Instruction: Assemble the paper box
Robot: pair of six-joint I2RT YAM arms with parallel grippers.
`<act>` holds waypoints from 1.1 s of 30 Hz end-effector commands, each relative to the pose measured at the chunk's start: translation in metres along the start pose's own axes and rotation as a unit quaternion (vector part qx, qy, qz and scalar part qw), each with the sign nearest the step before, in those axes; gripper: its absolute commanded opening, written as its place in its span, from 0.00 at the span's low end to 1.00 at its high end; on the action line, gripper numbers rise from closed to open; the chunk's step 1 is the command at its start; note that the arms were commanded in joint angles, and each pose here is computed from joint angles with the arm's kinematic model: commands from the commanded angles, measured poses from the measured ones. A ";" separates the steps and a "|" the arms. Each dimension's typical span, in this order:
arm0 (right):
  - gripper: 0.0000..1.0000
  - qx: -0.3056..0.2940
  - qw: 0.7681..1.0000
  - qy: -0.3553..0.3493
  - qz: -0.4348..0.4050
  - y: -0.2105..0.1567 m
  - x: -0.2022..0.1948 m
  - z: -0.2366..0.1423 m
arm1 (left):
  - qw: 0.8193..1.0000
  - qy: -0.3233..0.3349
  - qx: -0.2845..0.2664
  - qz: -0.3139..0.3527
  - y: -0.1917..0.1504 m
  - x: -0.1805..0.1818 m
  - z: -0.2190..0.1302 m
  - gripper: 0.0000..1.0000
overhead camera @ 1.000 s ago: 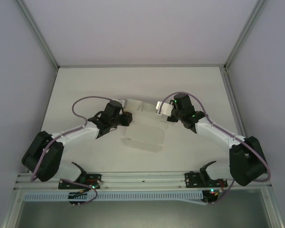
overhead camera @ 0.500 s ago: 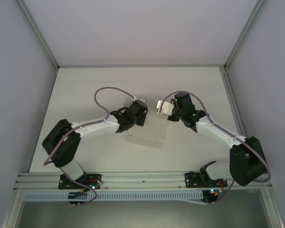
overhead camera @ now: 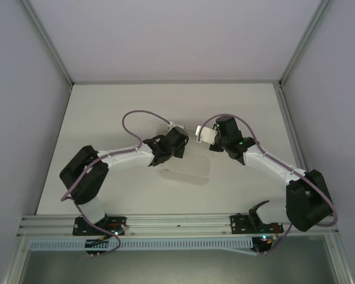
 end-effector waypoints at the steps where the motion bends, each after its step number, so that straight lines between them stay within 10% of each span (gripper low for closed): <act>1: 0.00 -0.022 0.999 -0.022 -0.014 0.014 -0.005 0.002 | 0.995 -0.082 -0.019 -0.059 0.017 -0.009 -0.016 0.14; 11: 0.00 0.025 0.996 -0.055 -0.059 0.003 -0.006 0.019 | 0.991 -0.096 -0.051 -0.082 0.026 0.048 -0.093 0.98; 27: 0.00 0.053 0.967 -0.183 -0.171 -0.002 0.004 0.039 | 0.953 0.050 -0.083 -0.287 0.053 0.205 -0.074 1.00; 33: 0.00 0.059 0.952 -0.241 -0.177 -0.004 0.001 0.043 | 0.960 0.022 -0.067 -0.270 0.069 0.207 -0.043 1.00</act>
Point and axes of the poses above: each hand's point on the last joint's axis, 136 mm out from that joint toward the fingers, its own z axis out along the fingers, its own x axis along the line the jaws close on, y = z × x, the point moved 3 cm from there along -z, back along the fingers, and after that the axes turned 10 degrees about -z, right-handed, at the moved point
